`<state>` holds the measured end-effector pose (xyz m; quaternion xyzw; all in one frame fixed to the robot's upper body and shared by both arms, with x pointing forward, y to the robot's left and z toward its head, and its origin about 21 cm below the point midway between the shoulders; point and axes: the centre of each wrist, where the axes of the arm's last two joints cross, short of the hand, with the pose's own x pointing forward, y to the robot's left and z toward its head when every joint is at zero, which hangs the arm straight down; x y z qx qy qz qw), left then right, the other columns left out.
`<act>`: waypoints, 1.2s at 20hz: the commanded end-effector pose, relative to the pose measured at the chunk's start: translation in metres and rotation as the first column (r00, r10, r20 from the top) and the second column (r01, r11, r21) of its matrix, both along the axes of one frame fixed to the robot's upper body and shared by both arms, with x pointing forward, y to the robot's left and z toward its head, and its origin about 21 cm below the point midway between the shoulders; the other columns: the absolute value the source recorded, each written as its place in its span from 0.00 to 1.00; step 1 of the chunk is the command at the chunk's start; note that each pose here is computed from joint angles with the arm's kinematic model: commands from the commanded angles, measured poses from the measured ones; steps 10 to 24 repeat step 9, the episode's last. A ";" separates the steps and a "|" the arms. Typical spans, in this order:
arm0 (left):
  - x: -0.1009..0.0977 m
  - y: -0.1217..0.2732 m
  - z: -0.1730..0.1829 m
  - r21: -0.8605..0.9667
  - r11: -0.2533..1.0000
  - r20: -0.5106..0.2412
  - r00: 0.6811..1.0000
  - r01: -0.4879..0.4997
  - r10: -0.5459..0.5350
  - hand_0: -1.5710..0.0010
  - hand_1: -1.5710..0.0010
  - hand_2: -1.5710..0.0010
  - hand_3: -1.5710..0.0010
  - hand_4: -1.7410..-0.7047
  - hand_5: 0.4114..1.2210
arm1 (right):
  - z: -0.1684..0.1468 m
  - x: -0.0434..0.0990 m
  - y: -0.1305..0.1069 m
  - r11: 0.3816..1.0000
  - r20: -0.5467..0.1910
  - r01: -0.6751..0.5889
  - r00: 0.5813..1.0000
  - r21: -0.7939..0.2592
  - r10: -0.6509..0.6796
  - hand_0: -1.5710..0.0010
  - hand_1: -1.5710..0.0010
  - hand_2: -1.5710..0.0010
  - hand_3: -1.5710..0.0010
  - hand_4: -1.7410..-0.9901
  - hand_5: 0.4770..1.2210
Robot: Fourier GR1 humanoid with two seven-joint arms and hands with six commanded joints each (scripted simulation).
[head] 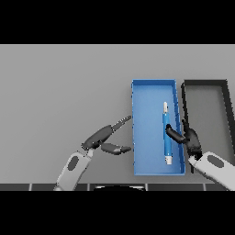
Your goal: Pick up the blue pipe and place it into the blue bin.
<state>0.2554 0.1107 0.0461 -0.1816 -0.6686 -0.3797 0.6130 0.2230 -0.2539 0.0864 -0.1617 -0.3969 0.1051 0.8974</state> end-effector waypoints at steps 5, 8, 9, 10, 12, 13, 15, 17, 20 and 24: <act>0.000 0.000 -0.001 -0.001 1.000 0.005 1.000 0.001 -0.001 1.00 1.00 1.00 1.00 0.83 0.02 | -0.002 0.000 0.000 1.000 -0.032 -0.015 0.999 -0.002 0.015 1.00 1.00 1.00 1.00 0.96 0.25; -0.002 0.000 -0.002 -0.004 1.000 0.017 1.000 0.003 -0.003 1.00 1.00 1.00 1.00 0.83 0.02 | 0.000 0.001 -0.002 1.000 -0.034 -0.029 0.999 -0.007 0.029 1.00 1.00 1.00 1.00 0.96 0.23; -0.002 -0.001 -0.001 -0.007 1.000 0.021 1.000 0.001 -0.001 1.00 1.00 1.00 1.00 0.83 0.02 | -0.001 0.000 -0.002 0.999 -0.033 -0.033 0.999 -0.002 0.033 1.00 1.00 1.00 1.00 0.96 0.22; -0.002 -0.001 -0.001 -0.007 1.000 0.021 1.000 0.001 -0.001 1.00 1.00 1.00 1.00 0.83 0.02 | -0.001 0.000 -0.002 0.999 -0.033 -0.033 0.999 -0.002 0.033 1.00 1.00 1.00 1.00 0.96 0.22; -0.002 -0.001 -0.001 -0.007 1.000 0.021 1.000 0.001 -0.001 1.00 1.00 1.00 1.00 0.83 0.02 | -0.001 0.000 -0.002 0.999 -0.033 -0.033 0.999 -0.002 0.033 1.00 1.00 1.00 1.00 0.96 0.22; -0.002 -0.001 -0.001 -0.007 1.000 0.021 1.000 0.001 -0.001 1.00 1.00 1.00 1.00 0.83 0.02 | -0.001 0.000 -0.002 0.999 -0.033 -0.033 0.999 -0.002 0.033 1.00 1.00 1.00 1.00 0.96 0.22; -0.002 -0.001 -0.001 -0.007 1.000 0.021 1.000 0.001 -0.001 1.00 1.00 1.00 1.00 0.83 0.02 | -0.001 0.000 -0.002 0.999 -0.033 -0.033 0.999 -0.002 0.033 1.00 1.00 1.00 1.00 0.96 0.22; -0.002 -0.001 -0.001 -0.007 1.000 0.021 1.000 0.001 -0.001 1.00 1.00 1.00 1.00 0.83 0.02 | -0.001 0.000 -0.002 0.999 -0.033 -0.033 0.999 -0.002 0.033 1.00 1.00 1.00 1.00 0.96 0.22; -0.002 -0.001 -0.001 -0.007 1.000 0.021 1.000 0.001 -0.001 1.00 1.00 1.00 1.00 0.83 0.02 | -0.001 0.000 -0.002 0.999 -0.033 -0.033 0.999 -0.002 0.033 1.00 1.00 1.00 1.00 0.96 0.22; -0.002 -0.001 -0.001 -0.007 1.000 0.021 1.000 0.001 -0.001 1.00 1.00 1.00 1.00 0.83 0.02 | -0.001 0.000 -0.002 0.999 -0.033 -0.033 0.999 -0.002 0.033 1.00 1.00 1.00 1.00 0.96 0.22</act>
